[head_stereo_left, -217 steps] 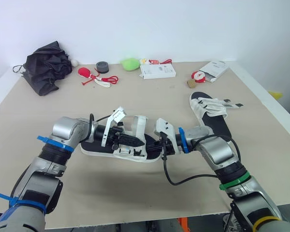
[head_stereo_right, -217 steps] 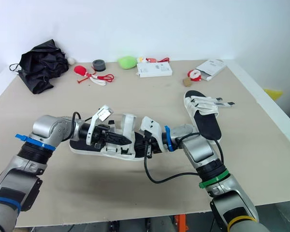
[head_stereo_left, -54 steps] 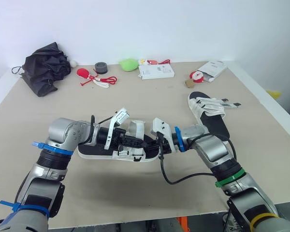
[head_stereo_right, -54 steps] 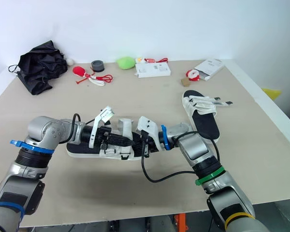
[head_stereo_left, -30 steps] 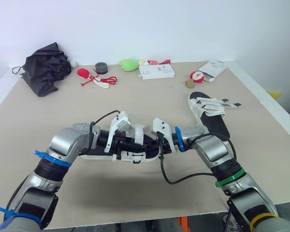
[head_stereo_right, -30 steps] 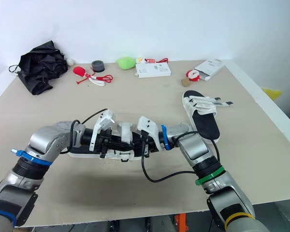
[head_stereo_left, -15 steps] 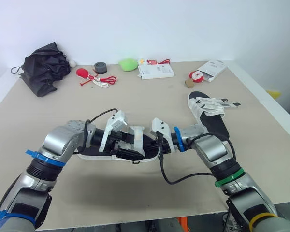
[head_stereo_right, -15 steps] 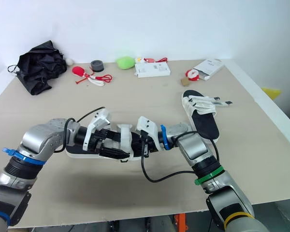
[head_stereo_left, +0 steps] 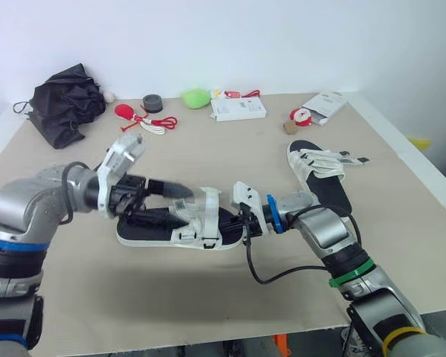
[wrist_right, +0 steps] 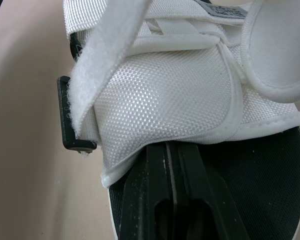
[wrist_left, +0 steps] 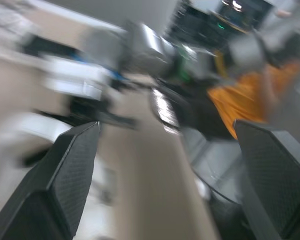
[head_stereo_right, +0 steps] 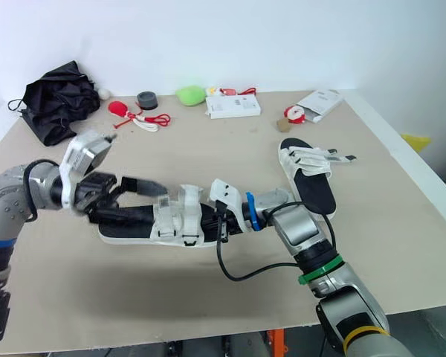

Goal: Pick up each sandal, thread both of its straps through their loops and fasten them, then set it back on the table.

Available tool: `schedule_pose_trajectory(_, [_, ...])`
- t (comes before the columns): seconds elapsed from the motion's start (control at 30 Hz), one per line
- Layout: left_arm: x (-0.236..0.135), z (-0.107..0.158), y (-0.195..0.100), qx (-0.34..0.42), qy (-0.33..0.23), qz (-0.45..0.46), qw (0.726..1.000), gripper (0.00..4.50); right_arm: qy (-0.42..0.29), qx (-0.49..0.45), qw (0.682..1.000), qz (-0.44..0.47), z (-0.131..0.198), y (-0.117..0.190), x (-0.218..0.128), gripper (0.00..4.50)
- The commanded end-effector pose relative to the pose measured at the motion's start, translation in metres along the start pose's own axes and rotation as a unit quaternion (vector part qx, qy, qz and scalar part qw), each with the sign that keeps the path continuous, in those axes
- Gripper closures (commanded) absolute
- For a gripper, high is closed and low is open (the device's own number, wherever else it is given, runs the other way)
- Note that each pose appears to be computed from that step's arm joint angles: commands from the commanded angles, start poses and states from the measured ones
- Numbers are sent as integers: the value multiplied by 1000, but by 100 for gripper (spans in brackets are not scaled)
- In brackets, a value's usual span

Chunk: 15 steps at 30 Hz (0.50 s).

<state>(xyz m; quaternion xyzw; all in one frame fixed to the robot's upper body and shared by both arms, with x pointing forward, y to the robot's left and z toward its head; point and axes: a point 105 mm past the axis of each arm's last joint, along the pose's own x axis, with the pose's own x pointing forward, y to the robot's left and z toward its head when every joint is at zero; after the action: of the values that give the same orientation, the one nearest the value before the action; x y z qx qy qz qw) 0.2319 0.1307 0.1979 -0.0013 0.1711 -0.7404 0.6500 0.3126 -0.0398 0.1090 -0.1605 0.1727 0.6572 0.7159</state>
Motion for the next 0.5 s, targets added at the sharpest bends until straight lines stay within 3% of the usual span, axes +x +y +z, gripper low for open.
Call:
schedule_pose_trajectory(0.03, [9,-24,-3,21,46,11,999,10,27,18,999,3,-15,2,4,450])
schedule_pose_trajectory(0.33, [25,-57,22,-28,-20,139,990,10,24,22,999,5,-16,5,6,450])
schedule_pose_trajectory(0.5, [34,-68,24,-62,-37,159,985,10,23,24,999,2,-16,5,5,450])
